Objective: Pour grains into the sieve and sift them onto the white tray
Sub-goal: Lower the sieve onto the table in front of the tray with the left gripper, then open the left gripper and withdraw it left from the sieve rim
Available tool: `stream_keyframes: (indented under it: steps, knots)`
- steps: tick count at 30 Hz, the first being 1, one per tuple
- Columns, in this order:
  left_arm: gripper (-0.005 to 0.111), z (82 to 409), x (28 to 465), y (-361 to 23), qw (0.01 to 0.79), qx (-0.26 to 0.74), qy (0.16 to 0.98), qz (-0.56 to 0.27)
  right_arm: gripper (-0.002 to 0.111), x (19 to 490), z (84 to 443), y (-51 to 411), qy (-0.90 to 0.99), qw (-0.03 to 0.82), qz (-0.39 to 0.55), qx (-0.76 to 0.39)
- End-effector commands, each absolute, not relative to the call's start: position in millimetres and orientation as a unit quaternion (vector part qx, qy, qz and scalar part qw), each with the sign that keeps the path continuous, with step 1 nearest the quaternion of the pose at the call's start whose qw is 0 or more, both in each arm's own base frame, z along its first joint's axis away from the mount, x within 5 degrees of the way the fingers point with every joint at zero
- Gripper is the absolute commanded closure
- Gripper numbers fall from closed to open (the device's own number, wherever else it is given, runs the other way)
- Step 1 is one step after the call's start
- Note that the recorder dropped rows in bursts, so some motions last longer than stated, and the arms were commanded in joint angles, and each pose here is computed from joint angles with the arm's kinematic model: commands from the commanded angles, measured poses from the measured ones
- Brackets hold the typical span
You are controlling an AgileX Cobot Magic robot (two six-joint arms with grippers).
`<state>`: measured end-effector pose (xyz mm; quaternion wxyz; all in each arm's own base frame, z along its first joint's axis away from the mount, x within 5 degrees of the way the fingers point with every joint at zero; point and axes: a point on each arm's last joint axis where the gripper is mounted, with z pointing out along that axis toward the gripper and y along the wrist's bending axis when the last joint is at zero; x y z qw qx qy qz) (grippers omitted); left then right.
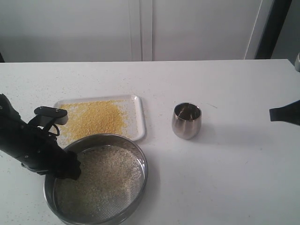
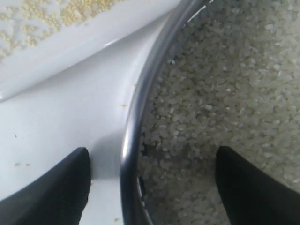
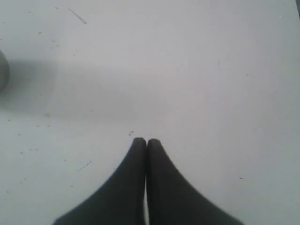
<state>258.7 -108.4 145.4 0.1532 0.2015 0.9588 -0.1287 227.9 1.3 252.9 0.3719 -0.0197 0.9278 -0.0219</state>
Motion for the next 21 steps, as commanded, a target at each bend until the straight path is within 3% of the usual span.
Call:
stream_keyframes:
  steps: [1,21]
  knots:
    - [0.030,146,255,-111,0.136,0.195,0.961,-0.139,0.108,227,253,0,0.926,0.375,-0.022,-0.016]
    - [0.031,196,245,-108,0.216,0.202,0.943,-0.154,0.108,227,253,0,0.926,0.375,-0.022,-0.016]
